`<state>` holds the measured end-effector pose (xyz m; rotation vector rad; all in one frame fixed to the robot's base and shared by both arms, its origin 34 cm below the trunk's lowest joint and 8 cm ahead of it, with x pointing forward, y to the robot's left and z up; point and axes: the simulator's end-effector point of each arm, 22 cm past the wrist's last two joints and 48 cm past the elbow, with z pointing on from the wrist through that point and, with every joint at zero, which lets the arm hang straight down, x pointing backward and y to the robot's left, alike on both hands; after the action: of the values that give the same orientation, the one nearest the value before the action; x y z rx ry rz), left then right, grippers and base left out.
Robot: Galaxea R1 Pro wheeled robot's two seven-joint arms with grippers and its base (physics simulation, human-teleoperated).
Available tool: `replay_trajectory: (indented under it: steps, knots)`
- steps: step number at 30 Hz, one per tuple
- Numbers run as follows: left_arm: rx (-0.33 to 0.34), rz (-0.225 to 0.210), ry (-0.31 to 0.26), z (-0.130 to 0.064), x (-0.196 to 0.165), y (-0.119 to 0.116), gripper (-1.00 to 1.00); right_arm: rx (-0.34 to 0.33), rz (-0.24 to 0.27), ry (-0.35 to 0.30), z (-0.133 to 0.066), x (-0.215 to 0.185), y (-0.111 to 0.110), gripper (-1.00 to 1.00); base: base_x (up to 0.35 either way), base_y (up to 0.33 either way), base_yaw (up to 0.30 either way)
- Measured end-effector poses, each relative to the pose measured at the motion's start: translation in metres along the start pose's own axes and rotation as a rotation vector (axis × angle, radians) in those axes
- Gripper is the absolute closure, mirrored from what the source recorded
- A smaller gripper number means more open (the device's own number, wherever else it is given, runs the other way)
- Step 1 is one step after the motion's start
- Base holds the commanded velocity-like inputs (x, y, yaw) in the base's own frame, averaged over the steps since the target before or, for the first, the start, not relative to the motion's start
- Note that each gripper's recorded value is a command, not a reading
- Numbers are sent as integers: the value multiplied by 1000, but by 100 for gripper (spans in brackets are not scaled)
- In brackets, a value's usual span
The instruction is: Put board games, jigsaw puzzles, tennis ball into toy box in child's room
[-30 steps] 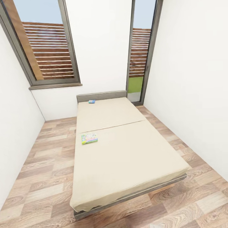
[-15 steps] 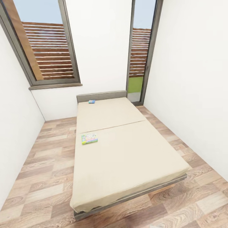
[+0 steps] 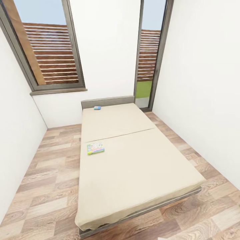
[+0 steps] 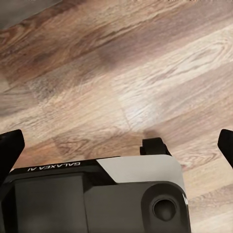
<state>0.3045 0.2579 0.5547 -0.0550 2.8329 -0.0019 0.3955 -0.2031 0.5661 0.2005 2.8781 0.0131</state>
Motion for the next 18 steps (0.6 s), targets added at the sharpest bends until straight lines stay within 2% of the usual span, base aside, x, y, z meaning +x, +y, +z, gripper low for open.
replay_trajectory:
  steps: [8,18]
  knots:
    - [0,0,0,0,0,0,-100,0,1,1,0,0,0,-100,41,154,0]
    - [0,0,0,0,0,0,-100,-1,3,2,0,0,0,-100,70,94,0]
